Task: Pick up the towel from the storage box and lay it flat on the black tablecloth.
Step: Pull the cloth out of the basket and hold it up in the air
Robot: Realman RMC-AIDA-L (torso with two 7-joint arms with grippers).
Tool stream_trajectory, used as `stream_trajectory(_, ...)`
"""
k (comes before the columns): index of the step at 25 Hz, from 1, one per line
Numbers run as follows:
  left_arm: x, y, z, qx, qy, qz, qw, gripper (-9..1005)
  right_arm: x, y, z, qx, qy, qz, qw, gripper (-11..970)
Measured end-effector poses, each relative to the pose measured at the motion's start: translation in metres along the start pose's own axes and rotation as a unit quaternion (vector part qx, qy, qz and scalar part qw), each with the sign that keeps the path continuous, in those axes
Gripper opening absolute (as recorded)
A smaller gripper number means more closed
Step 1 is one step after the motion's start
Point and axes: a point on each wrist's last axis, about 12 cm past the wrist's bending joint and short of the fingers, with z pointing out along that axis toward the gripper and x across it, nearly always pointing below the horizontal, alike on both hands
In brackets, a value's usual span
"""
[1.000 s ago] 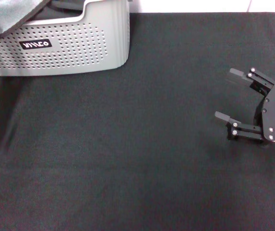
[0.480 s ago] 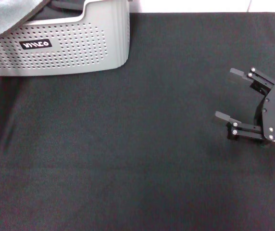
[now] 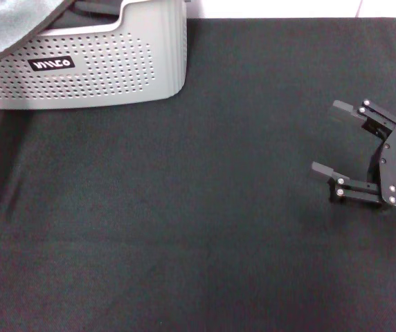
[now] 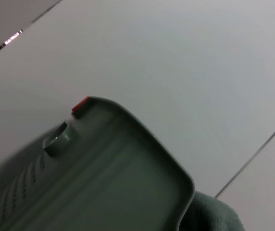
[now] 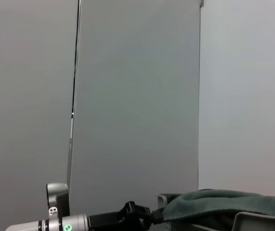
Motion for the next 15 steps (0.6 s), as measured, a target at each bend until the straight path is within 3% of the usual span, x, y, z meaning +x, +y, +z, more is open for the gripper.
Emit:
stream_trajectory(8, 0.0, -0.006, -0.002, 0.029, -0.001, 0.001, 1.0, 26, 0.0, 0.003, -0.001, -0.002, -0.004, 0.001, 1.0, 877)
stream_trajectory(12, -0.001, -0.016, -0.005, 0.078, 0.01, 0.0, 0.997, 23, 0.0, 0.005, -0.002, -0.003, -0.008, 0.0, 1.0, 877)
stream_trajectory(15, -0.008, -0.027, -0.013, 0.142, 0.008, 0.002, 0.99, 21, 0.0, 0.005, -0.002, -0.003, -0.009, 0.0, 1.0, 877)
